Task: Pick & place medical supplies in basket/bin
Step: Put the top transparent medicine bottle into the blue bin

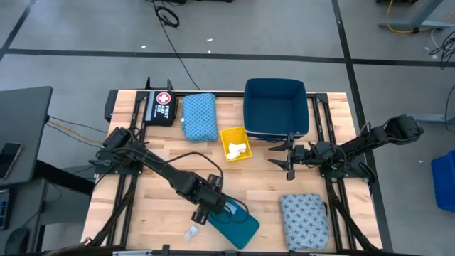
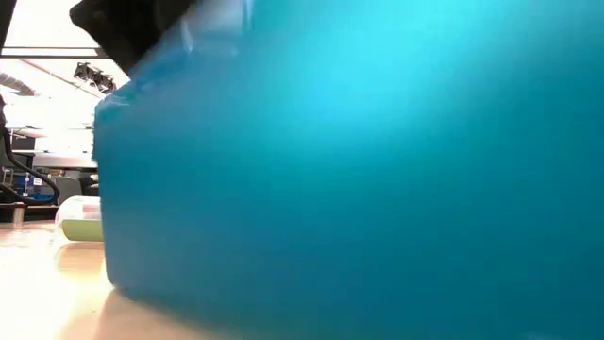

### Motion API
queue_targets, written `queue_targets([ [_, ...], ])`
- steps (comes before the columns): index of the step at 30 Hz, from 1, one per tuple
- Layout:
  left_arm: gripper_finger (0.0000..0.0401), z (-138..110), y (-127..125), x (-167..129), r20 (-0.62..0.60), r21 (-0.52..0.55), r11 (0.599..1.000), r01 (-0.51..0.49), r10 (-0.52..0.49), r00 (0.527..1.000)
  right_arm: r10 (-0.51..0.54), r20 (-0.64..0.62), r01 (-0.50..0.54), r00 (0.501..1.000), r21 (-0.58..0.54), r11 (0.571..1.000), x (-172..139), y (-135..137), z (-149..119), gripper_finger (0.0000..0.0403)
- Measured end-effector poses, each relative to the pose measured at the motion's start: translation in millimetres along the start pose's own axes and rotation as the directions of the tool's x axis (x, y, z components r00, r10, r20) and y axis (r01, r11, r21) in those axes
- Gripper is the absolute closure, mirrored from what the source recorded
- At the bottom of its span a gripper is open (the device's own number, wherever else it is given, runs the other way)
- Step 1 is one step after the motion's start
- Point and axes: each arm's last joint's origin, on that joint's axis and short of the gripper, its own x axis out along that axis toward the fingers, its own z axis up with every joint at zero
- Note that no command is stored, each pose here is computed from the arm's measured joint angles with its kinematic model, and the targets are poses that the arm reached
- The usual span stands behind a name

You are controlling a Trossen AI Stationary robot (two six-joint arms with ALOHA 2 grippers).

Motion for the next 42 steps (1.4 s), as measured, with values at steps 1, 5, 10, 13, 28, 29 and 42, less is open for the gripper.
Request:
queue_targets([
  [1, 0.0165, -4.3, -0.2, -0.7, -0.037, -0.026, 0.999, -0.019, 0.018, 0.999, 0.000, 0.002, 0.000, 1.000, 0.000, 1.000, 0.0, 0.0, 0.2, 0.0195],
  [5, 0.0161, -13.5, -0.6, -1.3, -0.123, -0.094, 0.993, -0.066, 0.054, 0.991, 0.000, 0.006, 0.000, 1.000, 0.001, 1.000, 0.0, 0.0, 0.6, 0.0195],
  [10, 0.0161, -14.0, -2.2, -1.8, -0.123, -0.107, 0.991, -0.086, 0.072, 0.990, 0.000, 0.000, 0.000, 1.000, 0.000, 1.000, 0.0, 0.0, 0.0, 0.0195],
  [13, 0.0161, -11.1, -3.0, -1.5, -0.093, -0.113, 0.991, -0.078, 0.067, 0.993, 0.000, 0.000, 0.000, 1.000, 0.000, 1.000, 0.0, 0.0, 0.0, 0.0195],
  [28, 0.0161, 1.7, -5.4, -49.9, 0.138, -0.147, 0.989, -0.024, 0.045, 0.989, 0.000, 0.008, 0.000, 1.000, 0.004, 1.000, 0.0, 0.0, 0.8, 0.0195],
  [29, 0.0161, 0.4, -4.0, -53.6, 0.144, -0.160, 0.986, -0.037, 0.061, 0.988, 0.000, 0.006, 0.000, 1.000, 0.005, 1.000, 0.0, 0.0, 0.6, 0.0195],
  [42, 0.0166, -30.3, -0.6, -41.7, 0.525, -0.213, 0.975, 0.059, 0.064, 0.849, 0.002, -0.012, -0.001, 1.000, 0.001, 1.000, 0.0, 0.1, -1.2, 0.0195],
])
